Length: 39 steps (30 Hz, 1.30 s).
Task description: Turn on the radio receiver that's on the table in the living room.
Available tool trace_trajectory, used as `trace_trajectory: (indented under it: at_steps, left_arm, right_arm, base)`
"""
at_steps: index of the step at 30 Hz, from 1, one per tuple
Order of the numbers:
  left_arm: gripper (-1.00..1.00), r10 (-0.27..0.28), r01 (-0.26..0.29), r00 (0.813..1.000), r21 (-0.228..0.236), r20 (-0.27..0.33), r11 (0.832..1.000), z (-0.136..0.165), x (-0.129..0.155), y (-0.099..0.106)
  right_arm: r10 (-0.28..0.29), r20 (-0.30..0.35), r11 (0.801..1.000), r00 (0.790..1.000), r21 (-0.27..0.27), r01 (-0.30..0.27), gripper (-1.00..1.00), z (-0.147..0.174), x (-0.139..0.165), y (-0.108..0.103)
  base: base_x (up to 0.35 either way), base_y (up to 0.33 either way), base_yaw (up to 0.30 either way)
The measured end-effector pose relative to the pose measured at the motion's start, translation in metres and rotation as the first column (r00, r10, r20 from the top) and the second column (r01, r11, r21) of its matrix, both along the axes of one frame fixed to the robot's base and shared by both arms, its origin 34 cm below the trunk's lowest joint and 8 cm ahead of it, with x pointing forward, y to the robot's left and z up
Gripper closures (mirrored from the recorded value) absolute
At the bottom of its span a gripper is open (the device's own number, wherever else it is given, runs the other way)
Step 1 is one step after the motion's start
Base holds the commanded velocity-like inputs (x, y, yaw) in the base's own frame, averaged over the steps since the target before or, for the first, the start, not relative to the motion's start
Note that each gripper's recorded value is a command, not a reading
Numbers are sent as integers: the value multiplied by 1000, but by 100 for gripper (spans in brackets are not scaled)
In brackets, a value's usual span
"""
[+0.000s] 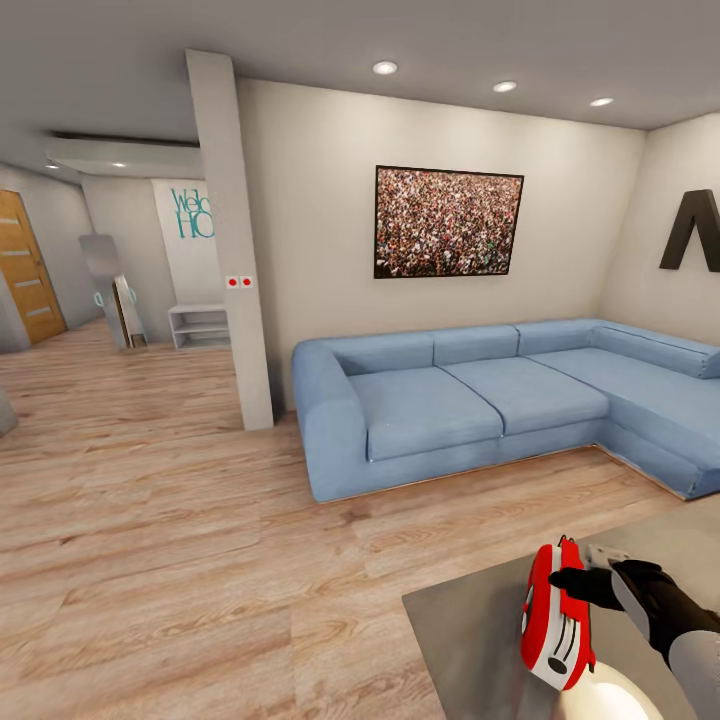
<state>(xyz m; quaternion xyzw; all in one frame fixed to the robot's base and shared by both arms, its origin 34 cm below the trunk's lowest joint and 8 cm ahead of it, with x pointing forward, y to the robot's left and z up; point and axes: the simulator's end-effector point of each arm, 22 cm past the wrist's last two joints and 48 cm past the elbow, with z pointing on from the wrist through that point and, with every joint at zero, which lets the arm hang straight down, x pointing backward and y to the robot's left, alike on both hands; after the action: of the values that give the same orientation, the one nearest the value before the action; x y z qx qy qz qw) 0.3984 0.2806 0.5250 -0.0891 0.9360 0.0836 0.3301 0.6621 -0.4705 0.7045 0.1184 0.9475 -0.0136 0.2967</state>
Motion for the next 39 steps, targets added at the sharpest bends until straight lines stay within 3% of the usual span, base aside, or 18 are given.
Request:
trace_trajectory:
  at_steps: [23, 39]
  left_arm:
    - [-100, 4, -4, 1000, -8, 18, 1000, 4, 6, -1]
    - [-100, 5, -5, 1000, -6, 24, 1000, -23, 5, 0]
  right_arm:
    - [-2, 29, 1000, 1000, -12, 2, -100, -8, 0, 1]
    - [1, 31, 1000, 1000, -11, -1, -100, -35, -1, 2]
  base:
    - [0, 0, 0]
    - [0, 0, 0]
